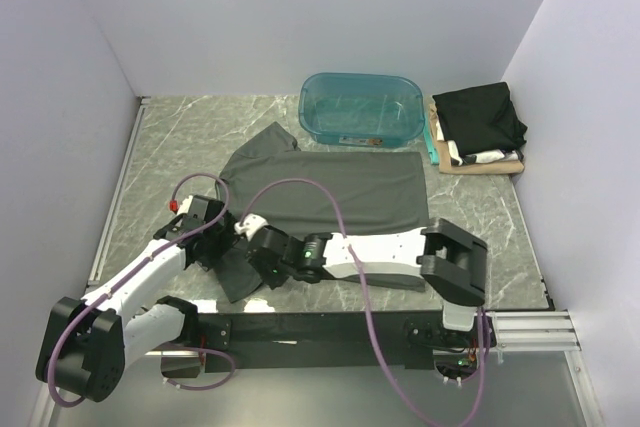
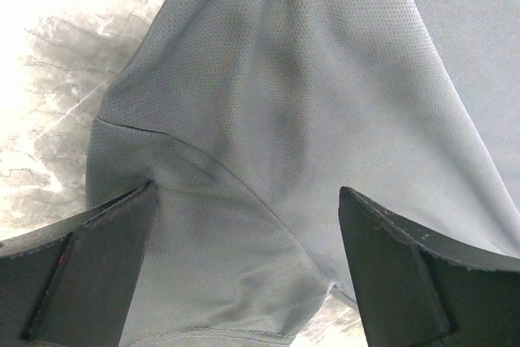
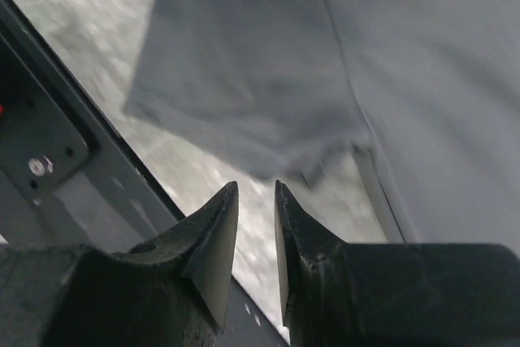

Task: Fold and stack the t-shirts
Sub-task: Flatten the tshirt out

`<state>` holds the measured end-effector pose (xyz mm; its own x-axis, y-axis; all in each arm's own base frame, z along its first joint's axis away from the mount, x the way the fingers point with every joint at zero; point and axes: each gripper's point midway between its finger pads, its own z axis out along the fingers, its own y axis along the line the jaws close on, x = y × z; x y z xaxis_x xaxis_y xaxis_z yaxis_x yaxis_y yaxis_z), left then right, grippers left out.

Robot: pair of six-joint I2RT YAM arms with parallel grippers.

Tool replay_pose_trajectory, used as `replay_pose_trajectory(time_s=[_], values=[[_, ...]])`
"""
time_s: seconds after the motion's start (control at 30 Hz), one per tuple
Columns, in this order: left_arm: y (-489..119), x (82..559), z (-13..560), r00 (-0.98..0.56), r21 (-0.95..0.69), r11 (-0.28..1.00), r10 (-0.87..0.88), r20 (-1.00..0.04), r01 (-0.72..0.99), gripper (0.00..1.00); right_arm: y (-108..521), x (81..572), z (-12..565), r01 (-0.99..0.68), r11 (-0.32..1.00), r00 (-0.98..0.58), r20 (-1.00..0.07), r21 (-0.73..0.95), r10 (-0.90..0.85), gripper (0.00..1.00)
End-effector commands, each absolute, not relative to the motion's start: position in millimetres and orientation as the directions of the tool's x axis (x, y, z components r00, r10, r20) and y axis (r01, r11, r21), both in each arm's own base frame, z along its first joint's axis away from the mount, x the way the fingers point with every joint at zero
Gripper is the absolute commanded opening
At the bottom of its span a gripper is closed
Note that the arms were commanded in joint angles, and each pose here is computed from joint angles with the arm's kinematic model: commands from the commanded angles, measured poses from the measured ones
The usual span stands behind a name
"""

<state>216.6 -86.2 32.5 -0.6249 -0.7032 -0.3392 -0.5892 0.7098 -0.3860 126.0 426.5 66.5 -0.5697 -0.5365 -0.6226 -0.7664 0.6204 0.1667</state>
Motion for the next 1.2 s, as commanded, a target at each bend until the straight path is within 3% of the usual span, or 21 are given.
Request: replay_pose_trajectory(time_s=[0.0,0.2,0.5,0.63,0.97,1.17], values=[[-90,220,37,-0.639,-0.399,0.722,-0.689,-0.342,-0.565,0.99,452,136,73,-0.811,0.562,-0.514,-0.657,0.163,-0.551,0.32],[-85,219,41,-0.625,-0.385,0.720,-0.693,-0.359,-0.577,0.99,444,139,41,-0.797,0.587,-0.547,-0.584,0.144,-0.600,0.32],[-76,220,37,-0.625,-0.317,0.728,-0.685,-0.375,-0.609,0.99,373,110,-9,-0.784,0.607,-0.600,-0.411,0.130,-0.687,0.32],[-74,223,40,-0.615,-0.313,0.724,-0.688,-0.384,-0.614,1.00,362,97,4,-0.786,0.592,-0.605,-0.420,0.181,-0.676,0.33],[-90,231,74,-0.629,-0.390,0.735,-0.677,-0.381,-0.555,0.99,393,119,111,-0.766,0.548,-0.609,-0.654,0.336,-0.449,0.38],[-109,202,80,-0.683,-0.355,0.755,-0.653,-0.328,-0.551,0.99,344,189,135,-0.517,0.710,-0.756,-0.645,0.479,-0.115,0.39]])
